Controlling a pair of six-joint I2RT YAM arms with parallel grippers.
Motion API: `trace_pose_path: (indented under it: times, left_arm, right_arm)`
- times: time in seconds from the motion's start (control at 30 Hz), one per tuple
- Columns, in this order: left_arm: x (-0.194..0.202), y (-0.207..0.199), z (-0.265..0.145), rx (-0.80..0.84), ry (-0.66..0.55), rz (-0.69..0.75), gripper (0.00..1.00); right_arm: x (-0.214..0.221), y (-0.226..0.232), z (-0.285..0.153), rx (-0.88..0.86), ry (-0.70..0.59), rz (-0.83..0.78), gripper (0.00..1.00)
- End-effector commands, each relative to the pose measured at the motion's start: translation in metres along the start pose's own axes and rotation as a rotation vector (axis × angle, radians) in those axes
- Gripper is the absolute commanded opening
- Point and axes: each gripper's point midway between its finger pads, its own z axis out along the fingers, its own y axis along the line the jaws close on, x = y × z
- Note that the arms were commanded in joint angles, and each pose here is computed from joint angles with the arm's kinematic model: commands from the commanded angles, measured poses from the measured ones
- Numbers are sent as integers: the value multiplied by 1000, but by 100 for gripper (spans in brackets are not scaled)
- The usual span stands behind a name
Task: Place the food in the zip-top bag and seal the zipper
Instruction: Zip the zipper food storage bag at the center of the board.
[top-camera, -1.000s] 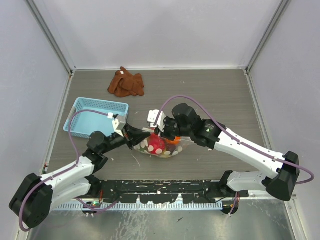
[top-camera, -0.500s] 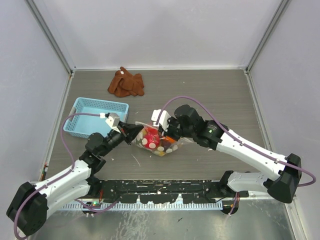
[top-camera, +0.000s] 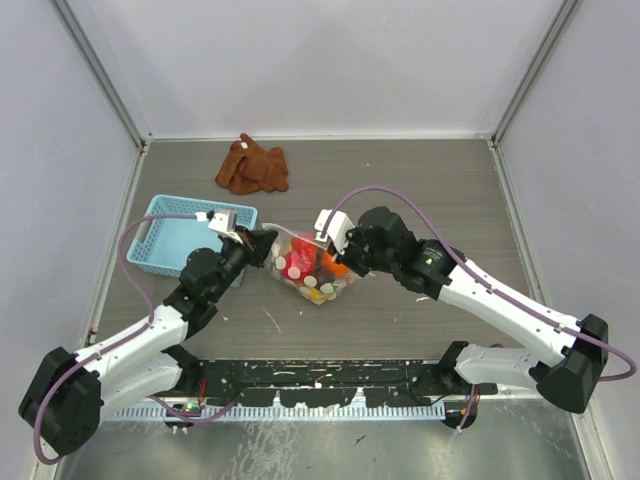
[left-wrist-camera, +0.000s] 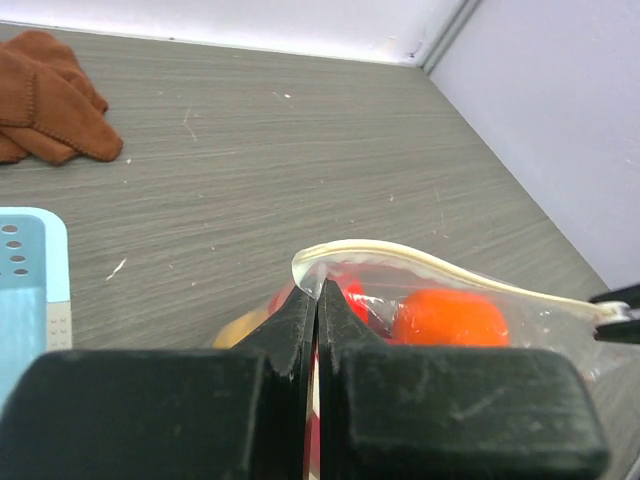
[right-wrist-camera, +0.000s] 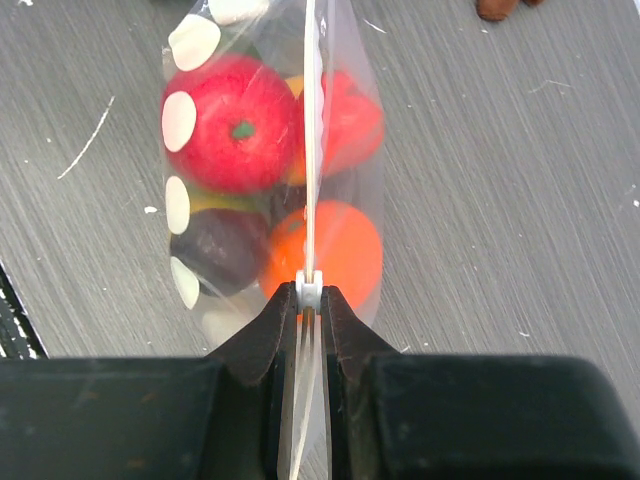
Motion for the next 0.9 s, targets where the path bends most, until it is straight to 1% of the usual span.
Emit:
trace_pose_path:
  times: [0.0,0.2,0.5,0.53,0.67,0.77,0.87]
  left_arm:
    - [-40,28,19,-168,-109,-20,0]
    - [-47,40,43,-211,-119,-52,0]
    - [-60,54,76,-244,-120,-59,0]
    - [-51,59,83,-253,-95,-62,0]
    - [-47,59,100,-241,-80,-69,0]
    - [-45,57,116,-219,-62,-64,0]
    - [-43,51,134,-181,-45,-69,0]
  right_arm:
    - [2,-17,-20,93,1,38,1]
    - [8,-26,-30,149,11,57,1]
    - [19,-49,-47,252,25,98,1]
    - [22,-51,-48,263,31,103,1]
    - [32,-62,-49,311,59,130,1]
    - [37,-76,-52,377,85,155,1]
    - [43,-103,-63,520,135,181,1]
